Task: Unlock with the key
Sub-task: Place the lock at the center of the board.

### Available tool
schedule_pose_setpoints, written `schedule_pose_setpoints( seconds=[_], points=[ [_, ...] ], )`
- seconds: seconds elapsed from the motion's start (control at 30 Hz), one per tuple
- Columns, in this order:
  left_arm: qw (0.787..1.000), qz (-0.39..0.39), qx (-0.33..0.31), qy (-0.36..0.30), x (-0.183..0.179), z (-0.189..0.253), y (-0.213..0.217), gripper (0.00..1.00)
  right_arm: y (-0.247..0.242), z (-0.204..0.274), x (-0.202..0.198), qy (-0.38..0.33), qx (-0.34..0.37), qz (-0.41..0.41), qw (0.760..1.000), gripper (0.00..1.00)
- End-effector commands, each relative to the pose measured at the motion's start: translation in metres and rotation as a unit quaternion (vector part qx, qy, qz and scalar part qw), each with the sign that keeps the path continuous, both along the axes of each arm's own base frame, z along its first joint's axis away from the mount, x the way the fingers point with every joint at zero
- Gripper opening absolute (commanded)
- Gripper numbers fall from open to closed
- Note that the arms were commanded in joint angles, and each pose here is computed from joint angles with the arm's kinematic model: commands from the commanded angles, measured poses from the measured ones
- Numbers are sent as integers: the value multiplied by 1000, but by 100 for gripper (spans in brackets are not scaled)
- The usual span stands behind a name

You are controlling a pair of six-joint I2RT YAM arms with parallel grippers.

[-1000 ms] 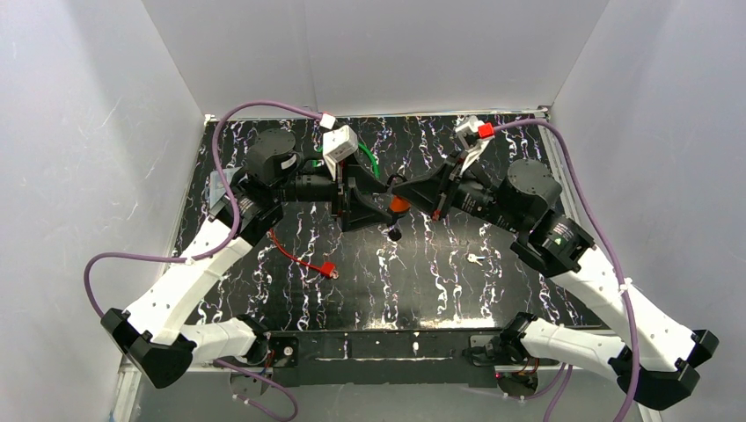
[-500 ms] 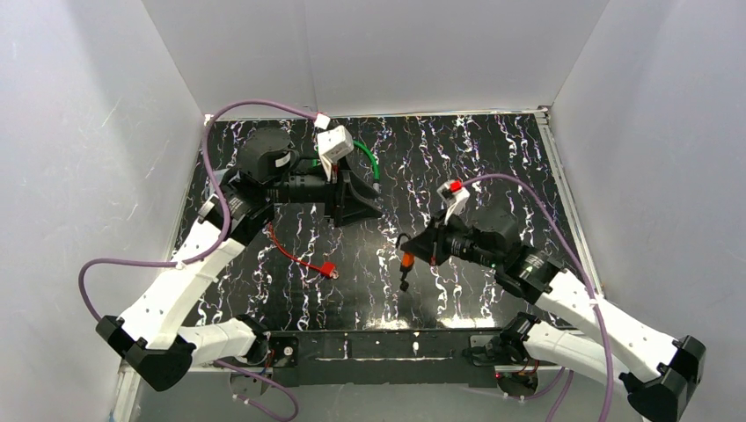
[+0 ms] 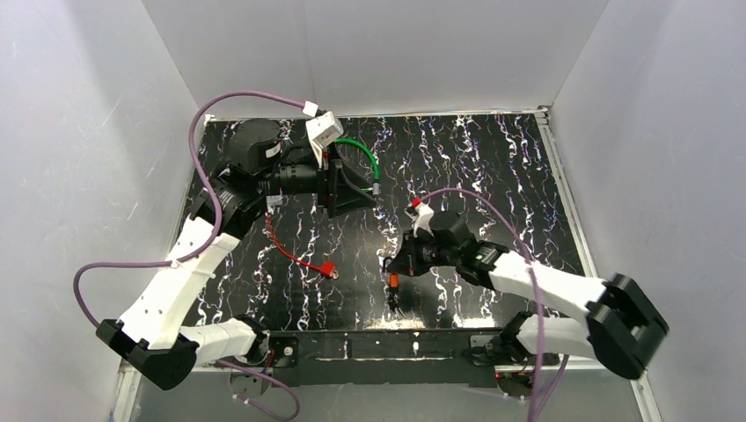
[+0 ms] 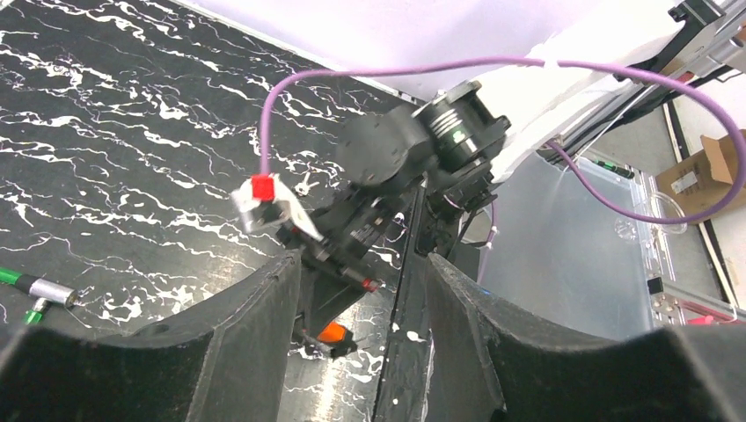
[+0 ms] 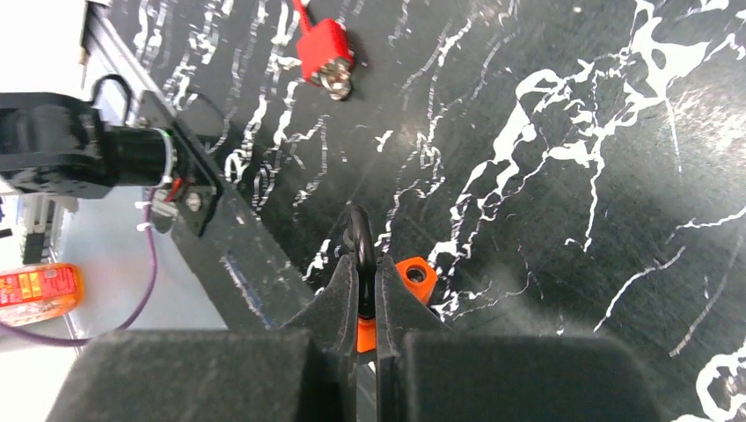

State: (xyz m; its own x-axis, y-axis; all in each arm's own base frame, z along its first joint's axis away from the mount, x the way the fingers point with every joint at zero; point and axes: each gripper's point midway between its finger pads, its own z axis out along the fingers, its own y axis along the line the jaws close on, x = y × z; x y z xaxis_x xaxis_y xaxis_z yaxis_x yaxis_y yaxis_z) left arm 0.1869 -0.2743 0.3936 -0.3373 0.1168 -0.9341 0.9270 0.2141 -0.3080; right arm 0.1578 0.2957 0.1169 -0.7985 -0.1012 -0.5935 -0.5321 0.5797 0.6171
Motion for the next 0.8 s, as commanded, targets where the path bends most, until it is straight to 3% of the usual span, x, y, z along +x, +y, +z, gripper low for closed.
schedule_pose_setpoints(
  seconds=[0.0,0.77],
  points=[
    [1000,1,-16,-11,0,20,3,53,33,11,17,-14,44,26,999,1],
    [999,11,-23,-21,12,25,7,52,105,-64,35,60,-22,81,995,1]
  ],
)
